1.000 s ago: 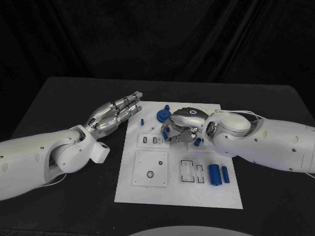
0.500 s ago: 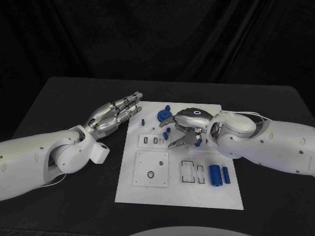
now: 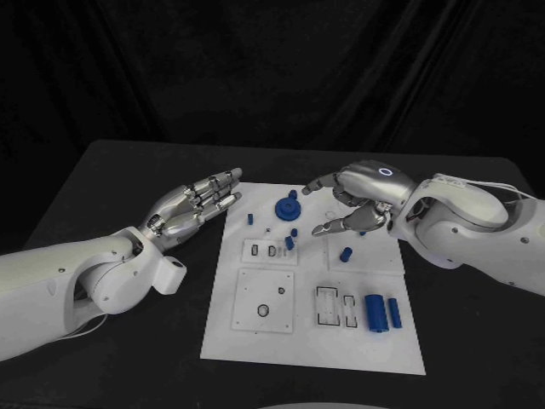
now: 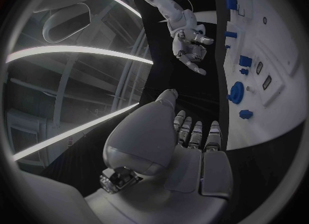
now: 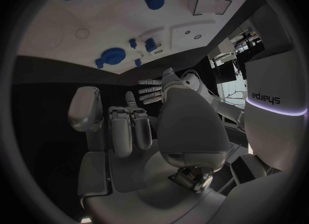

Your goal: Assemble the parts on the task board

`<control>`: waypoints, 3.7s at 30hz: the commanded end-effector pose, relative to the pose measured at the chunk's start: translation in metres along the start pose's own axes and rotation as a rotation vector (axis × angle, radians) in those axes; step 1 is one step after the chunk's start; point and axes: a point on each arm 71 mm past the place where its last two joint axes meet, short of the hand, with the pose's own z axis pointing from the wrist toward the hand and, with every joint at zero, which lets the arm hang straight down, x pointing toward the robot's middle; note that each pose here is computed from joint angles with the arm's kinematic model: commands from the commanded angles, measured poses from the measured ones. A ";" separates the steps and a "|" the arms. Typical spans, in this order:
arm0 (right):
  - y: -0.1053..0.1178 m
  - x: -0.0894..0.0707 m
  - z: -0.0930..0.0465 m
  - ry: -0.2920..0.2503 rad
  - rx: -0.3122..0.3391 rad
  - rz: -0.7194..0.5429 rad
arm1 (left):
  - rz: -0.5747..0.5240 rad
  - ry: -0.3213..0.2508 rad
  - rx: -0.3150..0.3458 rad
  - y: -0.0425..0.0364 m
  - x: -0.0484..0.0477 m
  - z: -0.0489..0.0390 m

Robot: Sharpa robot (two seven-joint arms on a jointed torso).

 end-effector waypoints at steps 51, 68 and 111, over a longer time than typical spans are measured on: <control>-0.042 -0.006 -0.025 -0.044 0.215 0.051 | 0.953 0.312 -0.944 0.0013 0.0387 0.0917; -0.043 -0.005 -0.026 -0.058 0.210 0.050 | 0.968 0.334 -0.927 0.0064 0.0486 0.1154; -0.049 0.004 -0.030 -0.025 0.229 0.054 | 0.979 0.361 -0.998 0.0165 0.0423 0.1198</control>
